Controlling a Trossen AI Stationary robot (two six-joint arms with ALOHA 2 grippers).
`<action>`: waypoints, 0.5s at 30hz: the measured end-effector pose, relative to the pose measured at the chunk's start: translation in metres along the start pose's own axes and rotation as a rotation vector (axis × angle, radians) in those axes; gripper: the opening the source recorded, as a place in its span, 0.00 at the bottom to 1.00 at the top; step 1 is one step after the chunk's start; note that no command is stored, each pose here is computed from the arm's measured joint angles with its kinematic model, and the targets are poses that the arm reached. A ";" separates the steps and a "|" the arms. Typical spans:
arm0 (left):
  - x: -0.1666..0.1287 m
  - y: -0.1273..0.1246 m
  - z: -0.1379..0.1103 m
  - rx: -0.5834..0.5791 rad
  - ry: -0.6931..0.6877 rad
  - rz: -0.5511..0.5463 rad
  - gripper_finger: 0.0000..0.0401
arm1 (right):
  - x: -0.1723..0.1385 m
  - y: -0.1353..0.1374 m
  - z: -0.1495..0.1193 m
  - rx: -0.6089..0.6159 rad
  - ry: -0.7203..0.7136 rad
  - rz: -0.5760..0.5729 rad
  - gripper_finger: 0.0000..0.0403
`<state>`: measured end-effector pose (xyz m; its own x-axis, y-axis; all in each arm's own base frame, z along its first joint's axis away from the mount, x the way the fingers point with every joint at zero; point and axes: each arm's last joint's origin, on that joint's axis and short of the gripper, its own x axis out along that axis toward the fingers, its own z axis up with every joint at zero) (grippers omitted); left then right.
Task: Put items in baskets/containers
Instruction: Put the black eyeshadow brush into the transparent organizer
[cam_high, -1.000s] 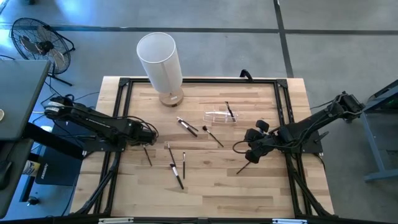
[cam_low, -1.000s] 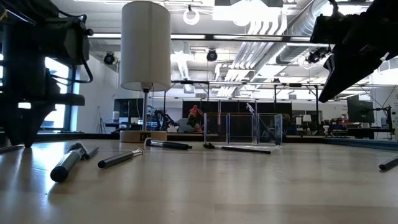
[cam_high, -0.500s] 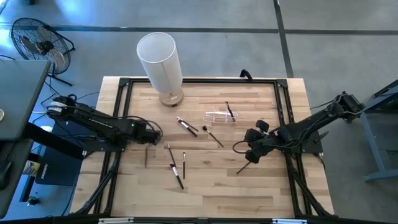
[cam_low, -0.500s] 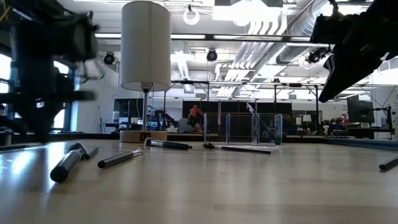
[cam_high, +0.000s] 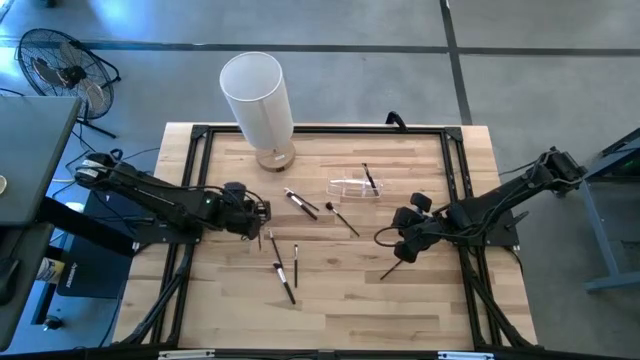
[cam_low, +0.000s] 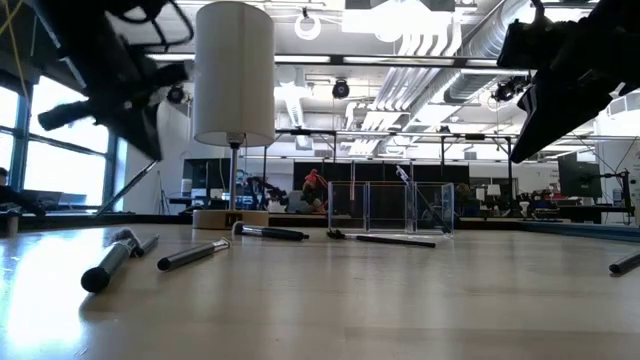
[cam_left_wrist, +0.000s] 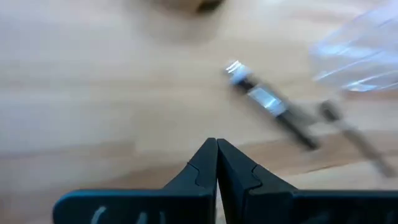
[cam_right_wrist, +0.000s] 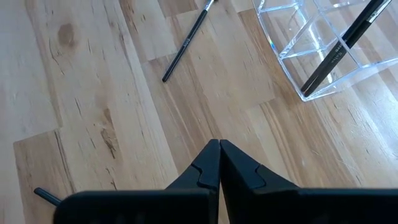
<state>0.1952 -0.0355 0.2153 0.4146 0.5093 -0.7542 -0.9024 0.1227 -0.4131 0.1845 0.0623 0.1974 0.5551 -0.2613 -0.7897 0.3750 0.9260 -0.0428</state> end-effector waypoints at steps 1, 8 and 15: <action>-0.004 -0.005 0.003 0.004 -0.030 -0.027 0.00 | 0.000 0.000 0.000 0.001 -0.001 0.001 0.01; -0.022 -0.045 0.019 0.131 -0.358 -0.242 0.00 | 0.000 0.001 0.002 0.011 -0.028 -0.004 0.01; -0.015 -0.085 0.032 0.464 -0.540 -0.330 0.00 | 0.000 0.003 0.005 0.037 -0.060 0.011 0.01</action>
<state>0.2620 -0.0260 0.2782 0.6628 0.7135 -0.2273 -0.7485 0.6229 -0.2273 0.1893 0.0635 0.2005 0.6022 -0.2685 -0.7518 0.3958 0.9183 -0.0108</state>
